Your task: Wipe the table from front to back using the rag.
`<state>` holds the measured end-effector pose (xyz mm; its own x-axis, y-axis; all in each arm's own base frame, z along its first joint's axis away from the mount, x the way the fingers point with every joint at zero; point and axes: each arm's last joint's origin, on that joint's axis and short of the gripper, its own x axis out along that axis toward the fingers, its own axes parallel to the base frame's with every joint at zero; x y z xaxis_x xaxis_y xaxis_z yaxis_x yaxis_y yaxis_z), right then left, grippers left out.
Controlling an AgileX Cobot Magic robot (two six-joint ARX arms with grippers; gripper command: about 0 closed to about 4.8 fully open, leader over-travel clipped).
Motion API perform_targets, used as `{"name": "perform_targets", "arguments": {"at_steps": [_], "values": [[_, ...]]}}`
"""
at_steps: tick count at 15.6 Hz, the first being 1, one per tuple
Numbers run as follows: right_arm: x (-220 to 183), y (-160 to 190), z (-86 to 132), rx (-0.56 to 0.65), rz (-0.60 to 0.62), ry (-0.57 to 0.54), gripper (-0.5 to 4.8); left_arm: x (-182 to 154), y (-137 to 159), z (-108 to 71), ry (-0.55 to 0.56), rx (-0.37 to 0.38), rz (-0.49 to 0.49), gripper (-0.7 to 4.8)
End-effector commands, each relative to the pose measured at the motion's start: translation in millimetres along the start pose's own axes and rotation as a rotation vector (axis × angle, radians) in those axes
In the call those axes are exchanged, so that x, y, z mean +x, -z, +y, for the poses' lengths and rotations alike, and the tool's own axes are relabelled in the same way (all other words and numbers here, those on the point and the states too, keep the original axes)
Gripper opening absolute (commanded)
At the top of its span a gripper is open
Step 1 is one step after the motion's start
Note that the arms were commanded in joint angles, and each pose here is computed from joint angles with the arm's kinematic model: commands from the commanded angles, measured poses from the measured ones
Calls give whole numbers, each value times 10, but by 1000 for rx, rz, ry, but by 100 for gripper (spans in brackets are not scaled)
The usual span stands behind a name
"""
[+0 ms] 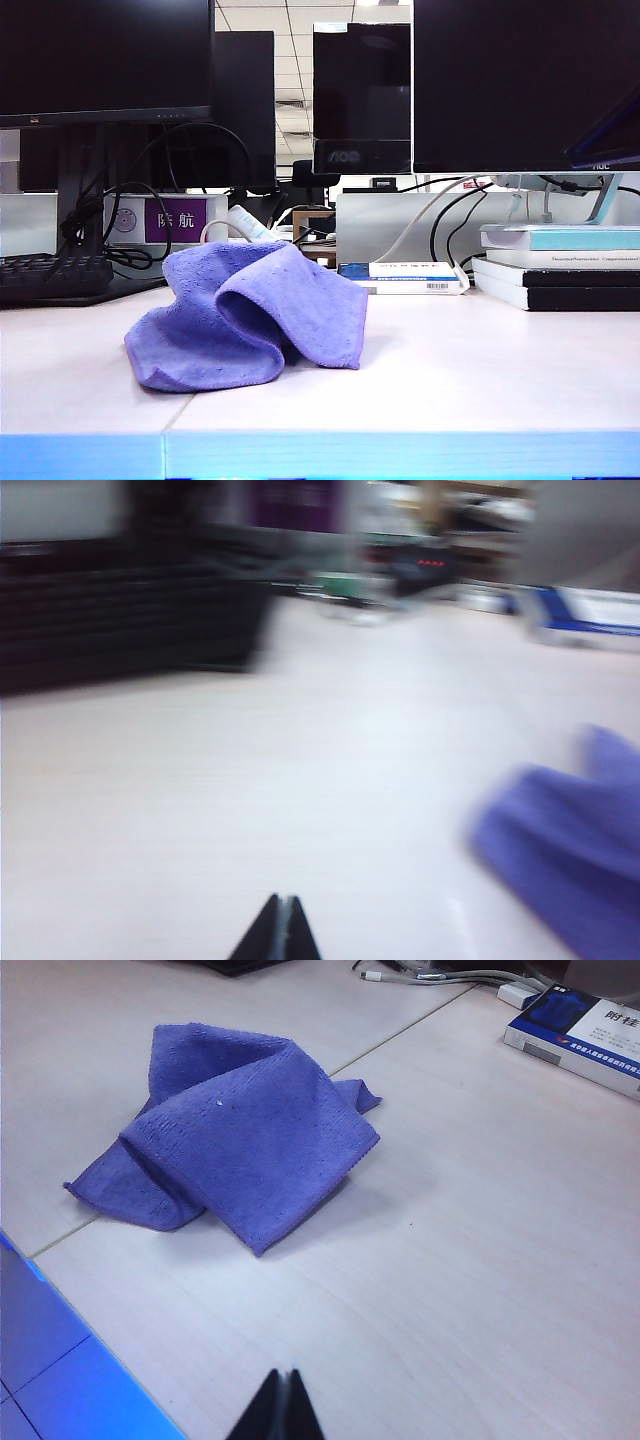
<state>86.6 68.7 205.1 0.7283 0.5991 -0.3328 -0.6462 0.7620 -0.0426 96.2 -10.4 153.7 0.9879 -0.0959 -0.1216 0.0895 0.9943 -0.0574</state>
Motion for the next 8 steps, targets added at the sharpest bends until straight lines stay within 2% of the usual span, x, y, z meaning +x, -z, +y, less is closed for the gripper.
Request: {"name": "perform_targets", "arguments": {"at_steps": [1, 7, 8], "values": [[-7, -23, -1, -1, -17, 1, 0, -4, 57, 62, -59, 77, 60, -3], [-2, 7, -3, 0, -23, 5, 0, -4, 55, 62, -59, 77, 58, -1], [31, 147, -107, -1, -118, 144, 0, -4, 55, 62, -59, 77, 58, -1]]}}
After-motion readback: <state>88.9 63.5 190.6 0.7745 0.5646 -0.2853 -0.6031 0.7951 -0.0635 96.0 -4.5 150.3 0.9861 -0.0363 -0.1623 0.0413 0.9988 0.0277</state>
